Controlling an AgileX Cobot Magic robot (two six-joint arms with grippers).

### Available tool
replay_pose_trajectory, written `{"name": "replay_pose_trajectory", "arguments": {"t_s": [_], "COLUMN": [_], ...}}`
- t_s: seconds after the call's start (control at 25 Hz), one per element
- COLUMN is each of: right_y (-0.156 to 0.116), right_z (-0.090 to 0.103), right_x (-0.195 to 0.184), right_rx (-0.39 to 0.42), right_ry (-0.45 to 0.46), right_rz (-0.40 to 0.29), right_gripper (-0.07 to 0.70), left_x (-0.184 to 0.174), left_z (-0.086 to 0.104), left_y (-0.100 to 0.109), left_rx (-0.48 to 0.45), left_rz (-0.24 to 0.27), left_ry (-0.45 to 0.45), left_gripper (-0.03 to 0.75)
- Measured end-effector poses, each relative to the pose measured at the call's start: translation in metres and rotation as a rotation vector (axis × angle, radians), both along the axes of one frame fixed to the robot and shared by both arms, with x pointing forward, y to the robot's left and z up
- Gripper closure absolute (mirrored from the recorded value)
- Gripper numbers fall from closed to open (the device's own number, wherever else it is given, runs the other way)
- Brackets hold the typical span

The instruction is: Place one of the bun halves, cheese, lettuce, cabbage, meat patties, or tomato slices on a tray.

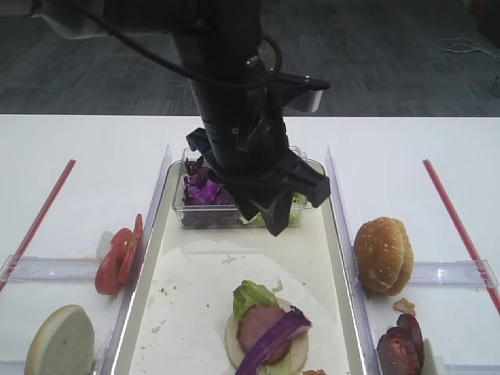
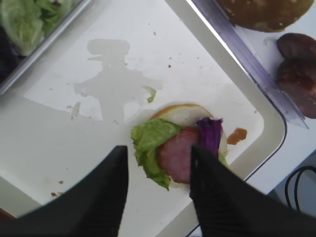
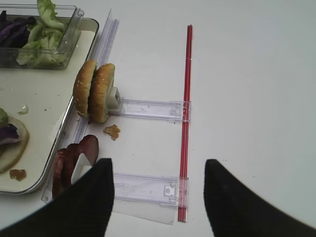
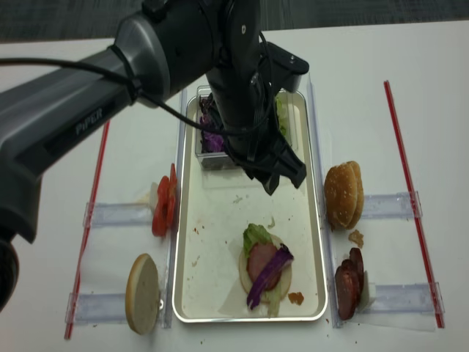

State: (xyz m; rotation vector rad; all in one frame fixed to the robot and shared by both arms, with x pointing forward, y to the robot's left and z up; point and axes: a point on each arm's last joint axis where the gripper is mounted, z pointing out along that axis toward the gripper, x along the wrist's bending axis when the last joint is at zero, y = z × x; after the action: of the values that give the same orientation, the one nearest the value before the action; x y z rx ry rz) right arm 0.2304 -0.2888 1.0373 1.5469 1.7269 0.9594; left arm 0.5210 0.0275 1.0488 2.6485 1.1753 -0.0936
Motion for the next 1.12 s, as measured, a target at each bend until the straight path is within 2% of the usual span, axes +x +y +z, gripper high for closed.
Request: {"name": "replay_pose_trajectory", "arguments": {"t_s": [0.24, 0.6, 0.88, 1.12], "right_y": [0.000, 0.000, 0.000, 0.000], "right_z": [0.000, 0.000, 0.000, 0.000], "right_x": [0.000, 0.000, 0.000, 0.000], "right_rx": [0.000, 0.000, 0.000, 0.000], "right_ry": [0.000, 0.000, 0.000, 0.000], "right_rz": [0.000, 0.000, 0.000, 0.000], "right_gripper": [0.204, 0.204, 0.204, 0.204], "left_x": [0.008, 0.018, 0.039, 0.062], "left_z": [0.002, 0.015, 0.015, 0.015], "left_y": [0.010, 0.030, 0.060, 0.098], "left_rx": [0.021, 0.033, 0.052, 0.063], "left_rz": [0.032, 0.073, 0.165, 0.275], "left_ry": [-0.020, -0.071, -0.081, -0.082], "left_gripper": [0.427, 0.427, 0.428, 0.428]}}
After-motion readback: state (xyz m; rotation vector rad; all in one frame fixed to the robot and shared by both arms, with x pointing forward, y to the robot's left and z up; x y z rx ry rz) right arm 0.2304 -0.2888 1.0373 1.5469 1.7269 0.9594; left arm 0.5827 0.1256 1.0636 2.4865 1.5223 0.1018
